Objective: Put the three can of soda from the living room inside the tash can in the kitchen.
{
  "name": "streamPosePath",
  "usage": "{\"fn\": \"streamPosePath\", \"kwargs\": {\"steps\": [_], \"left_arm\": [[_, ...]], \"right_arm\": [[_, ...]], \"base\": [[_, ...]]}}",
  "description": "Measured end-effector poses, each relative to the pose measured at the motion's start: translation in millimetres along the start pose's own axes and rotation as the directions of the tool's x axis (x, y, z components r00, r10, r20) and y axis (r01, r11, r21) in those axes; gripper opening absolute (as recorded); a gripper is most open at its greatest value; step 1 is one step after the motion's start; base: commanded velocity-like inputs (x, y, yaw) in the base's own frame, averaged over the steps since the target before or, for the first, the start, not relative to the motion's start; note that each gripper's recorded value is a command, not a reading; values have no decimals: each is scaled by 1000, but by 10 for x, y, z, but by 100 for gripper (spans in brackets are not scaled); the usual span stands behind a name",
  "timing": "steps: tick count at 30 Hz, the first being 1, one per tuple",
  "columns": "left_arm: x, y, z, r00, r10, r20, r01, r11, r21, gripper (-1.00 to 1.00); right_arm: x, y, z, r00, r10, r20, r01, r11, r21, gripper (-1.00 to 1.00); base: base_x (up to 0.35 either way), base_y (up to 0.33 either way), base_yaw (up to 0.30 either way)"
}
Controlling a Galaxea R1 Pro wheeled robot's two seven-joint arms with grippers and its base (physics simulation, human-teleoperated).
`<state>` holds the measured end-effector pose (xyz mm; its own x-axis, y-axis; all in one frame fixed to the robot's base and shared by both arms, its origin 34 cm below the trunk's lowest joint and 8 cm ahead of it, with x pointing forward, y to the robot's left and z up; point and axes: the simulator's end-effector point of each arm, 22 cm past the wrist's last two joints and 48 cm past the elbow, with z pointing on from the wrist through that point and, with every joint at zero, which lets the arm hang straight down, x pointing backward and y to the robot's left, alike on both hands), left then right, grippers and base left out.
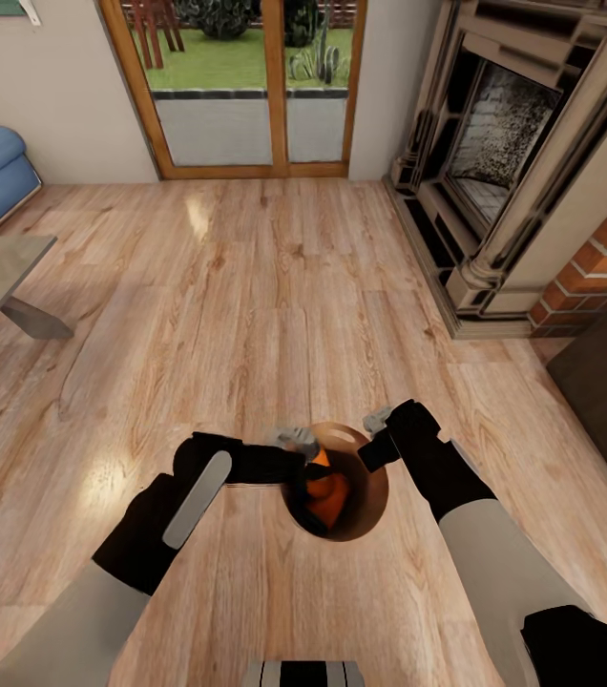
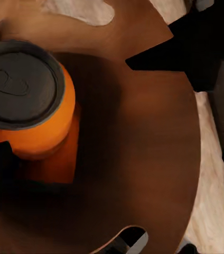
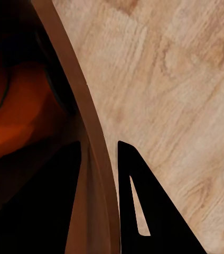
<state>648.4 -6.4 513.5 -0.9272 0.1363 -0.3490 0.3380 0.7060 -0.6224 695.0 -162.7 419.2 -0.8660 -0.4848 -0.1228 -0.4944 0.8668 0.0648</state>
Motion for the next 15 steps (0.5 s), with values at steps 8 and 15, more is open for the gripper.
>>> {"fn": "streamPosePath", "kwargs": {"steps": [8,15], "left_arm": [[-203,-22,-451,993,90,71,-93,995,42,100],[-407,896,-1107,984,66,164,-51,994,-92,100]], "right_arm": [[2,13,1,1000,9,1,-9,1000,-11,-100],[32,-56,-4,1000,28,1,-28,1000,-13,-100]], "base": [[0,0,0],[0,0,0]]}}
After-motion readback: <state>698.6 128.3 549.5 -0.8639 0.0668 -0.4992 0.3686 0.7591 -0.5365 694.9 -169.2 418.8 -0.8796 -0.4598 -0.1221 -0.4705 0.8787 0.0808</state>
